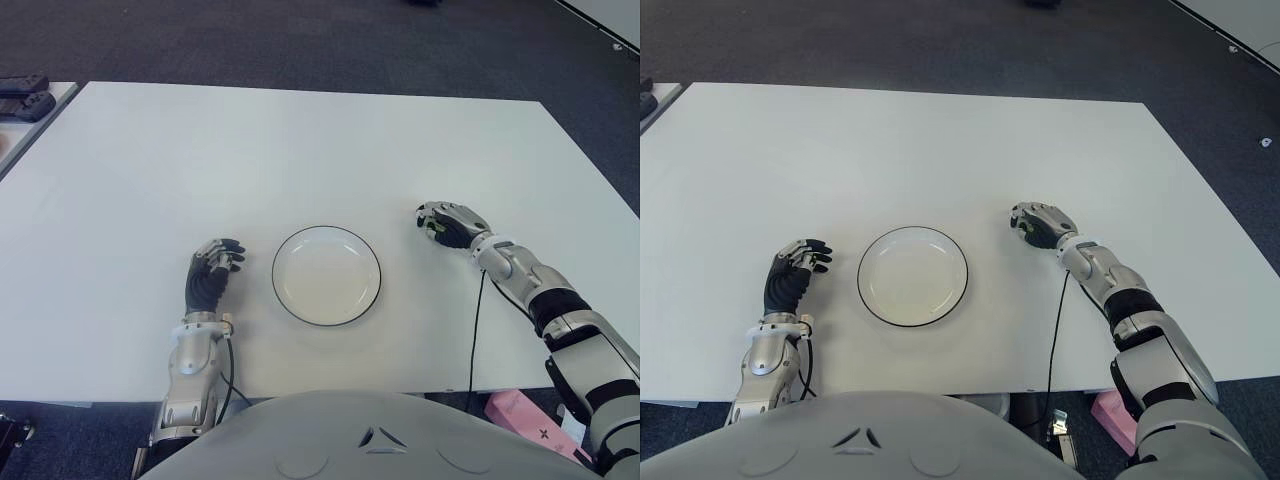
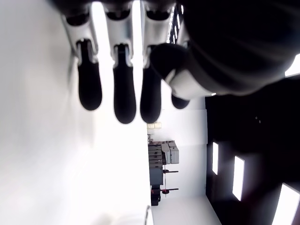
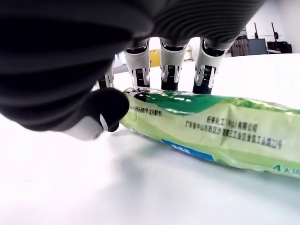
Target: Put the toothpaste on the table into the plate.
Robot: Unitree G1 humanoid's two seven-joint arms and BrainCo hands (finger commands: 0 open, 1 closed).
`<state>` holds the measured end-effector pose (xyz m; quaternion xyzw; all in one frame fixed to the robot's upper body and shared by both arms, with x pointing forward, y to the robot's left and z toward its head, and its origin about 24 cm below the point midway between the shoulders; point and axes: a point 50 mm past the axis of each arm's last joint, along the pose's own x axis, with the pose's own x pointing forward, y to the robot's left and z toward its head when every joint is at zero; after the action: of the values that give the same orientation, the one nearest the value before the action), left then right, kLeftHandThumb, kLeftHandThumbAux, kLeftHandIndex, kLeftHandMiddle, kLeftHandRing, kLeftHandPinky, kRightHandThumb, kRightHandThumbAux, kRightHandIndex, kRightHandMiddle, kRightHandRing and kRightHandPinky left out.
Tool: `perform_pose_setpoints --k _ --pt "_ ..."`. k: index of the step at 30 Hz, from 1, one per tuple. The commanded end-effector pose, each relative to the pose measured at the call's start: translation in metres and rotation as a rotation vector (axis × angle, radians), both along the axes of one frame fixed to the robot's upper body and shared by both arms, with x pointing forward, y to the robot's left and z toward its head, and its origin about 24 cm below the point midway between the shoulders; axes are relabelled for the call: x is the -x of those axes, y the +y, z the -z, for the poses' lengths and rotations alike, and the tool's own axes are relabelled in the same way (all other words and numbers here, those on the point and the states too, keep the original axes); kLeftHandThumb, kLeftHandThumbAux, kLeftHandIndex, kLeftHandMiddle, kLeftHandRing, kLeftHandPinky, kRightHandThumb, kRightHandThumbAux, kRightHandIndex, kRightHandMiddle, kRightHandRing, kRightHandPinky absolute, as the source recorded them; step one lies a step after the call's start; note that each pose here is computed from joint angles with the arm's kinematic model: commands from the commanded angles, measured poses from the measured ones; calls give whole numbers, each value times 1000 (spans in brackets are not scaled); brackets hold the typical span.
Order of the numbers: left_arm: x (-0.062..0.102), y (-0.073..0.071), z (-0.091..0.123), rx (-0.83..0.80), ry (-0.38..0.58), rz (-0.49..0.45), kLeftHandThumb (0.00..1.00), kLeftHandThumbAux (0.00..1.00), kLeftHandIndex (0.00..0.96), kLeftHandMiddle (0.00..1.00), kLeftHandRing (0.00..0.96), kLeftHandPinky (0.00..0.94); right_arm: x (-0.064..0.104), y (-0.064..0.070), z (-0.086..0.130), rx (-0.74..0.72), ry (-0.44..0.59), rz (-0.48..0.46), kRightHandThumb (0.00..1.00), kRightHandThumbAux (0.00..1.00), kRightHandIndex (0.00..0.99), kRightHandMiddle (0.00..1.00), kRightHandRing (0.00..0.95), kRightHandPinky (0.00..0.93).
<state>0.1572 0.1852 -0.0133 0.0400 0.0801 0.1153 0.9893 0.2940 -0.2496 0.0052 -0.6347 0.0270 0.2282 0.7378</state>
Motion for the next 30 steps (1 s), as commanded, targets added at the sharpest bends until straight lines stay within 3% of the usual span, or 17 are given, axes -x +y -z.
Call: perform_pose_setpoints --k 1,9,30 --pt "2 0 3 10 24 3 836 678 422 465 497 490 16 -6 21 16 87 47 966 671 409 415 445 509" --pt "2 0 4 14 24 5 836 678 421 465 498 492 12 0 12 -96 36 73 998 666 401 442 477 545" --pt "2 0 4 16 26 12 837 676 428 462 496 491 10 -1 -3 -177 -31 66 1000 667 406 424 486 554"
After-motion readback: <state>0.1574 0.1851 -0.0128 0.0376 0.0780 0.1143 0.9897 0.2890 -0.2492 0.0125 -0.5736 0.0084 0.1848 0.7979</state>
